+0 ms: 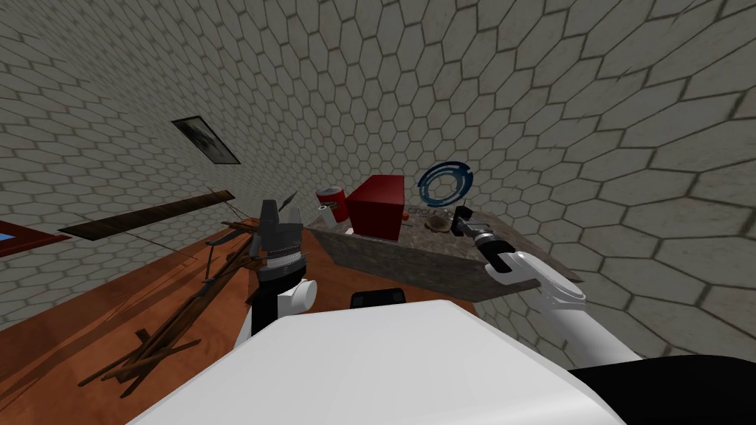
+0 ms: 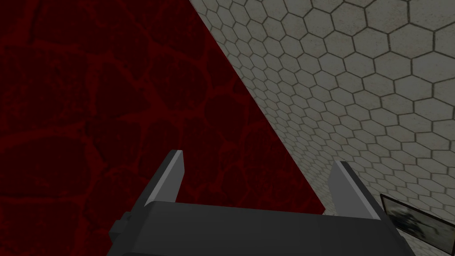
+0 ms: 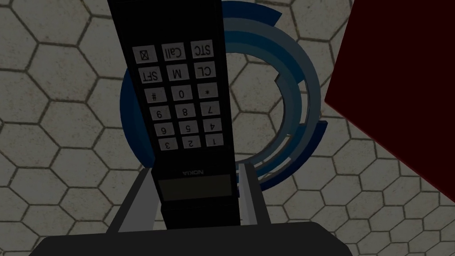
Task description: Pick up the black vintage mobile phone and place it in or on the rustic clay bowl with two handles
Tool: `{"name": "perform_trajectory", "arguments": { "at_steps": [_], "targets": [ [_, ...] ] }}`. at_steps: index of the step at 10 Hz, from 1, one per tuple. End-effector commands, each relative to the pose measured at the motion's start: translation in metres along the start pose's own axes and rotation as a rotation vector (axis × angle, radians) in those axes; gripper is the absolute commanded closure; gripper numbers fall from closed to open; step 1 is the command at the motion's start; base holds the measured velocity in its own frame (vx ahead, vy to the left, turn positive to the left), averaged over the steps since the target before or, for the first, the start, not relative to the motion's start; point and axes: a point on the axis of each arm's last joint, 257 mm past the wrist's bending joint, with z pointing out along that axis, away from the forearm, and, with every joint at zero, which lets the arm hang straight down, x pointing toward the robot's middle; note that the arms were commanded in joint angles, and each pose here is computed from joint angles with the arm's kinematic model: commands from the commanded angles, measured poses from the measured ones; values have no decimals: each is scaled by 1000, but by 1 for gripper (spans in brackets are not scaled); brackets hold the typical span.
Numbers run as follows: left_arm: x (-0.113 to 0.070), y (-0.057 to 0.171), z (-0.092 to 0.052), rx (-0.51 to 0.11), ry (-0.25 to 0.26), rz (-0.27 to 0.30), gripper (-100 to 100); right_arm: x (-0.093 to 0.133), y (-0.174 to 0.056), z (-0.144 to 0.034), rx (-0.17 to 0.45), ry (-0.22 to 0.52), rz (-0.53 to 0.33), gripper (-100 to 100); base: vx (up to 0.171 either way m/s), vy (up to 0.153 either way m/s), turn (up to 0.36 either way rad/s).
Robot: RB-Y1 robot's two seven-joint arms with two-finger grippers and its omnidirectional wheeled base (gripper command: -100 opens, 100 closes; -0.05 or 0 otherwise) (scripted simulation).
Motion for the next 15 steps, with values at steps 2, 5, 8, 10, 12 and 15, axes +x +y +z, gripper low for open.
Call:
{"name": "perform_trajectory", "arguments": {
  "at_steps": [2, 5, 8, 10, 12, 15],
  "targets": [
    [0, 0, 0, 0, 0, 0, 0, 1, -10, 1, 28, 20, 23, 100, 104, 50, 27],
    [0, 0, 0, 0, 0, 0, 0, 0, -20, 2, 55, 39, 43, 100, 103, 50, 22],
    [0, 0, 0, 0, 0, 0, 0, -1, -25, 3, 71, 51, 55, 100, 102, 49, 24],
    [0, 0, 0, 0, 0, 0, 0, -1, -26, 3, 74, 52, 58, -100, 9, 3, 2],
    [0, 0, 0, 0, 0, 0, 0, -1, -26, 3, 74, 52, 58, -100, 0, 0, 0],
    [0, 0, 0, 0, 0, 0, 0, -4, -35, 4, 100, 57, 59, -100, -15, -7, 59]
  ]
}}
